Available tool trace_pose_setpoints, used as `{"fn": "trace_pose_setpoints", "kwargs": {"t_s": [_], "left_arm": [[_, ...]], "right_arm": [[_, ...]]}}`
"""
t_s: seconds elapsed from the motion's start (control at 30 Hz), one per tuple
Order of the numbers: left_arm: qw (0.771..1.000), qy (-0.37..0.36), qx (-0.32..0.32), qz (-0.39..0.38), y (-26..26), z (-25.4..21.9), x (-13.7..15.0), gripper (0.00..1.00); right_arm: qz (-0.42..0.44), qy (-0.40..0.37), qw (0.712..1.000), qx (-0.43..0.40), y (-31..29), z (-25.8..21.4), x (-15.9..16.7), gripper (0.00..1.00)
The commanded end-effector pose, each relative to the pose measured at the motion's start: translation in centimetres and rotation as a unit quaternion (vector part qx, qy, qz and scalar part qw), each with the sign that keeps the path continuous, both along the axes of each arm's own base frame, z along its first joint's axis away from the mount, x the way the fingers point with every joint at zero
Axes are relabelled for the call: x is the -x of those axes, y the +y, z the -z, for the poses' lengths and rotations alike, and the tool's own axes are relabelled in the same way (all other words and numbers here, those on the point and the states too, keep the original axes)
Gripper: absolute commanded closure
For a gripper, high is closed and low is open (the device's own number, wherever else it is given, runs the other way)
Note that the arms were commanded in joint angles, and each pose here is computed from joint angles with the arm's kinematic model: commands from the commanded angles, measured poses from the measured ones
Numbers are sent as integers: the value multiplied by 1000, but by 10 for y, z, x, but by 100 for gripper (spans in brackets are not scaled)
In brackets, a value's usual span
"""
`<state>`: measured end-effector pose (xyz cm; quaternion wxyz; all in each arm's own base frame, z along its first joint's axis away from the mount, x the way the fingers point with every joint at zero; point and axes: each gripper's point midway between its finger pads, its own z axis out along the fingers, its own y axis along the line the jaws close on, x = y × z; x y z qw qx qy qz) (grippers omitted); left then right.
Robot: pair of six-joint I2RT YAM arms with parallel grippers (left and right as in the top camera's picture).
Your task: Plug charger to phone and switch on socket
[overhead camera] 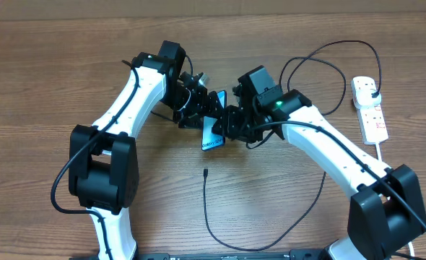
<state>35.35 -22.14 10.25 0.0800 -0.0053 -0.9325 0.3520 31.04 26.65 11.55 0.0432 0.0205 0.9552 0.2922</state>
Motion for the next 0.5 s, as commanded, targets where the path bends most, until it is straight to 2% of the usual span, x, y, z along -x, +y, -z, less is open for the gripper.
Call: {"fn": "trace_pose_setpoints", "kwargs": {"t_s": [0.0, 0.13, 0.3, 0.47], "left_arm": [[999, -16, 30, 13, -9, -14, -3, 30], [999, -15, 39, 14, -11, -16, -2, 29], [993, -38, 99, 47, -23, -30, 0, 29], [993, -42, 102, 51, -23, -31, 0, 29]], "right_arm": [[-5, -2, 1000, 5, 8, 5, 3, 51], [-9, -5, 1000, 4, 11, 5, 4, 55], [-7, -5, 1000, 3, 11, 4, 4, 60], [-1, -3, 1000, 0, 12, 4, 2, 68]]}}
